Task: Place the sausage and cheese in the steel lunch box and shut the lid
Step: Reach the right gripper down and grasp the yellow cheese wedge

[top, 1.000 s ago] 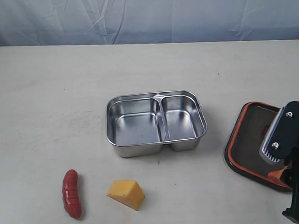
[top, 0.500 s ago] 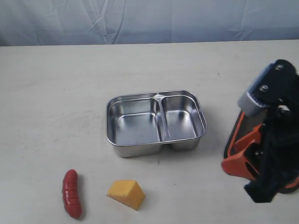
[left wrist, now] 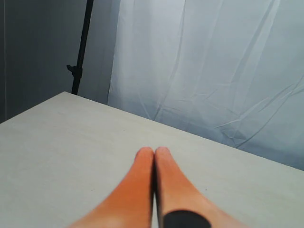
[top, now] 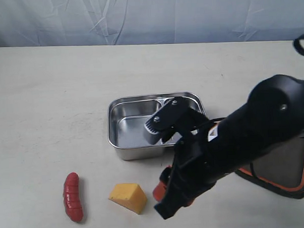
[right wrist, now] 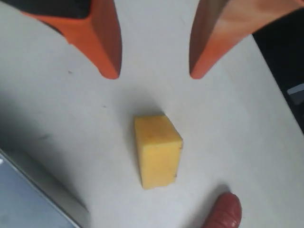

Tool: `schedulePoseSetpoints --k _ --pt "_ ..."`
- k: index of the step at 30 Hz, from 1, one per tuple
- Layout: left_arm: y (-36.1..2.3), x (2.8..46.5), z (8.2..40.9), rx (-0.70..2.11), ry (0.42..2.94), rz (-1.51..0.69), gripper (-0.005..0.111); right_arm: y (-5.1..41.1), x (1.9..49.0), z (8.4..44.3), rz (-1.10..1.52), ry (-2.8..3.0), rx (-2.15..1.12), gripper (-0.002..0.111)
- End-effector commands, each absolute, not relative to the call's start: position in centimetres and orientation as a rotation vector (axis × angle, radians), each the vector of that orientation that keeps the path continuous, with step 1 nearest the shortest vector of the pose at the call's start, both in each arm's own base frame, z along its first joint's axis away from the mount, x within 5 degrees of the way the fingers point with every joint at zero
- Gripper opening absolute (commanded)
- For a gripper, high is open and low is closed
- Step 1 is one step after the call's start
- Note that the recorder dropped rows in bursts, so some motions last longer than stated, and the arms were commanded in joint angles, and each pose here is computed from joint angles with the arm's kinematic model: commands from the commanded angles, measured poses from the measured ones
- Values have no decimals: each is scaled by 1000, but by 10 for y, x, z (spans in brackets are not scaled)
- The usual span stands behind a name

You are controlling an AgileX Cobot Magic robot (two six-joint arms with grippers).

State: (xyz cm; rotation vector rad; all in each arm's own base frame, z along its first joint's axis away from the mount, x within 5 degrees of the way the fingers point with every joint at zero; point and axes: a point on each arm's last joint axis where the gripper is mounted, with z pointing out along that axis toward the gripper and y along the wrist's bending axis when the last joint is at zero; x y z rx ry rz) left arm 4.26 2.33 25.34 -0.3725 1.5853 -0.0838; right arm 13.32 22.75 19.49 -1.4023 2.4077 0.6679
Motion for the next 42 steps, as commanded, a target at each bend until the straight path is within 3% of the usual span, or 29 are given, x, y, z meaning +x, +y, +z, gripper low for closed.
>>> schedulePoseSetpoints --k 1,9,24,37,42 --pt "23 43 253 -357 1582 -78 0 258 133 189 674 2361 -1468 45" --pt "23 43 253 -357 1582 -78 0 277 140 168 594 2343 -1476 58" --pt "23 43 253 -357 1582 -78 0 281 147 142 507 2352 -1512 58" --pt "23 43 253 -357 1582 -78 0 279 151 166 579 2457 -1171 59" --pt "23 43 253 -357 1582 -78 0 280 153 146 523 2501 -1194 69"
